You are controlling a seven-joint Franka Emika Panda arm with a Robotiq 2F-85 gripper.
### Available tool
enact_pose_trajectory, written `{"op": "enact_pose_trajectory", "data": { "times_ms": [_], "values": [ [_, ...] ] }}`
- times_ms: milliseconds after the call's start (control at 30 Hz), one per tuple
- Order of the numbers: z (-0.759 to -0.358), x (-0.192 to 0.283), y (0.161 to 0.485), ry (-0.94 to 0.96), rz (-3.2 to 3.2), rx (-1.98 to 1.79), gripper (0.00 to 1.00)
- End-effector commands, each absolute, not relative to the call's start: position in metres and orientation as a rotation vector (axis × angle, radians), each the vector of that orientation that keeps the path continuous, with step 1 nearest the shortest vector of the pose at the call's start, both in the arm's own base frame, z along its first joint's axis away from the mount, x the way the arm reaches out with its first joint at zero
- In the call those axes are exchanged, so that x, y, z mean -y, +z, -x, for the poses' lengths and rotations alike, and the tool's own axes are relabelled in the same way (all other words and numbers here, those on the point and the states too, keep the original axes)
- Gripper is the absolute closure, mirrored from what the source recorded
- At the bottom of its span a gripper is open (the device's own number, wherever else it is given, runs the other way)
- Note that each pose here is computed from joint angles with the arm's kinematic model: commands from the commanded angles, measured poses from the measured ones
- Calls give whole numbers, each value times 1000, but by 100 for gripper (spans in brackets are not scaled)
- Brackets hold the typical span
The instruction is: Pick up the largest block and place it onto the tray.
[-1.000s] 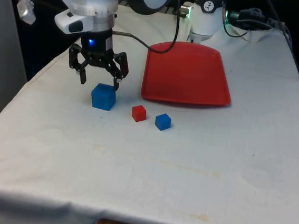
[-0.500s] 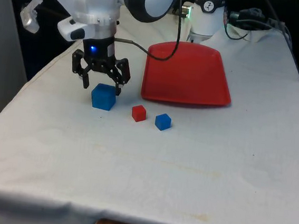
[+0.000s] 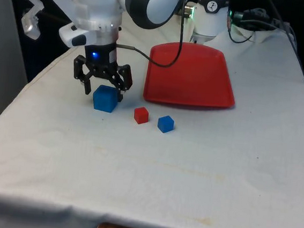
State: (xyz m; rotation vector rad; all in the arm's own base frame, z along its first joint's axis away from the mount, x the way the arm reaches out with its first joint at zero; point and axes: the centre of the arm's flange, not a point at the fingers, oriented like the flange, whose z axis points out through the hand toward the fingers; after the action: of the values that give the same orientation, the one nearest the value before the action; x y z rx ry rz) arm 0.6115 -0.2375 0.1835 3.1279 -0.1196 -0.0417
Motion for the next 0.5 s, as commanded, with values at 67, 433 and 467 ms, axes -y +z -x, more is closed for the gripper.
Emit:
{"op": "enact_pose_trajectory", "data": {
  "times_ms": [67,433,467],
  "values": [
    [-612,238,183,-44,-3129,121,0],
    [-611,237,183,-43,-3129,120,20],
    [-611,238,184,-42,-3128,120,32]
  ]
}}
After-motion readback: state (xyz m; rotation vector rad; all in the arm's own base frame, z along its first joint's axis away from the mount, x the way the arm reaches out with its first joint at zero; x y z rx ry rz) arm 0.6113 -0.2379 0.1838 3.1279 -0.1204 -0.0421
